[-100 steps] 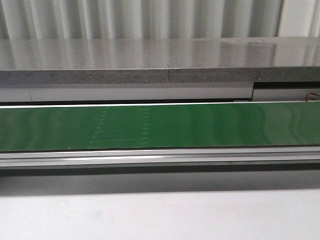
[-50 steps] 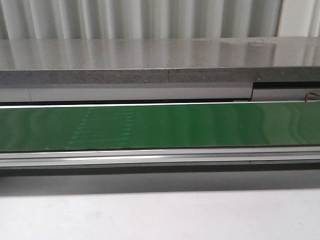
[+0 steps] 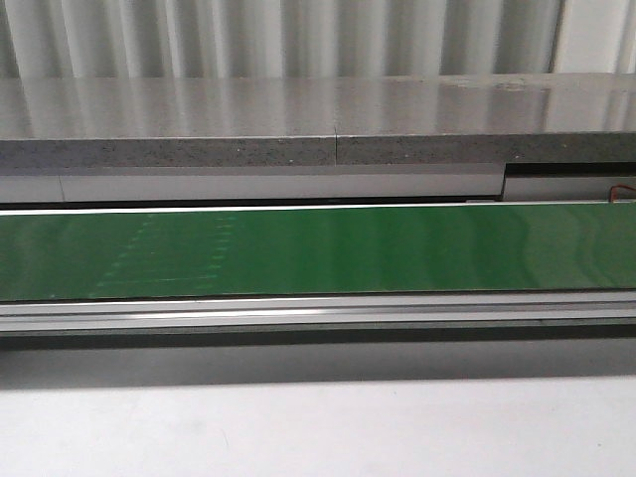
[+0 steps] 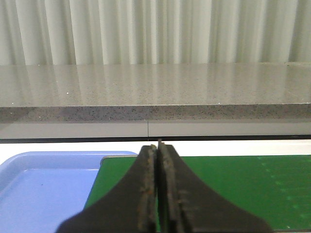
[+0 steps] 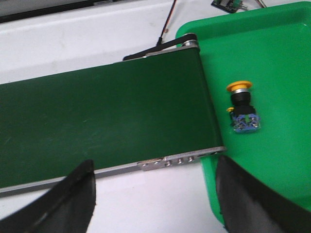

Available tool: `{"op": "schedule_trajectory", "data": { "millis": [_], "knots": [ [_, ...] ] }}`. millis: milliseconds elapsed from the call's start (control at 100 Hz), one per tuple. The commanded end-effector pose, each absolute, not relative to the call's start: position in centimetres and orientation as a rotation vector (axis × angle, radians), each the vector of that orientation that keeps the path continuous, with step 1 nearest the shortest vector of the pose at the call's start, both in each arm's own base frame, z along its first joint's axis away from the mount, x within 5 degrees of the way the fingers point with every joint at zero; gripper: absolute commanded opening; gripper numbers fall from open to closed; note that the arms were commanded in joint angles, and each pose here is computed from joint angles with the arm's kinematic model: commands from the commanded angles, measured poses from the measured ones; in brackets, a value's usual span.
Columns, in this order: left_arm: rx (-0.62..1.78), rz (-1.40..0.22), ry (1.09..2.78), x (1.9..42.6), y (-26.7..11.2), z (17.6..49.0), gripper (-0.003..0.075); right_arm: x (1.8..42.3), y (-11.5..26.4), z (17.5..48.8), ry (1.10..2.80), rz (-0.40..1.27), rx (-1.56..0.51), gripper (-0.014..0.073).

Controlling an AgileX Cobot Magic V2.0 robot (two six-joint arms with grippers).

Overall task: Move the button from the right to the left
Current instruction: 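Lower the right gripper and grasp the yellow-capped button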

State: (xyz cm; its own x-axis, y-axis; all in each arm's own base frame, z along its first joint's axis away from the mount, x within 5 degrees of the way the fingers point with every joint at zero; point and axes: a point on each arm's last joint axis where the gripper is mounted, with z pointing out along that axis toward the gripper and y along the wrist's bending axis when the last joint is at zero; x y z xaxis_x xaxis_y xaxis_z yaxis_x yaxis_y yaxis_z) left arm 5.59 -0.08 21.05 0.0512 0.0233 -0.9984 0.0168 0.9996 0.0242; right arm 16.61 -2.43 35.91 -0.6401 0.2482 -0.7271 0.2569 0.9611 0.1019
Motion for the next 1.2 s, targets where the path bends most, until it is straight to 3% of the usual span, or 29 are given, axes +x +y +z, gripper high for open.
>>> {"op": "schedule_trajectory", "data": {
  "millis": [0, 170, 570, 1190],
  "knots": [
    [0.031, -0.027, 1.432, 5.4, -0.2, 21.1, -0.002, 18.3, -3.7, 36.8, 2.218, -0.075, 0.351, 0.052],
    [0.031, -0.027, 1.432, 5.4, -0.2, 21.1, -0.002, 21.2, -6.7, 34.2, 2.308, -0.11, 0.432, 0.052],
    [0.031, -0.027, 1.432, 5.4, -0.2, 21.1, -0.002, 25.7, -14.9, 29.2, 2.329, -0.035, 0.683, 0.052],
    [0.031, -0.027, 1.432, 5.4, -0.2, 21.1, -0.002, 30.2, -18.2, 22.1, 2.427, -0.059, 0.7, 0.052]
  ]
}}
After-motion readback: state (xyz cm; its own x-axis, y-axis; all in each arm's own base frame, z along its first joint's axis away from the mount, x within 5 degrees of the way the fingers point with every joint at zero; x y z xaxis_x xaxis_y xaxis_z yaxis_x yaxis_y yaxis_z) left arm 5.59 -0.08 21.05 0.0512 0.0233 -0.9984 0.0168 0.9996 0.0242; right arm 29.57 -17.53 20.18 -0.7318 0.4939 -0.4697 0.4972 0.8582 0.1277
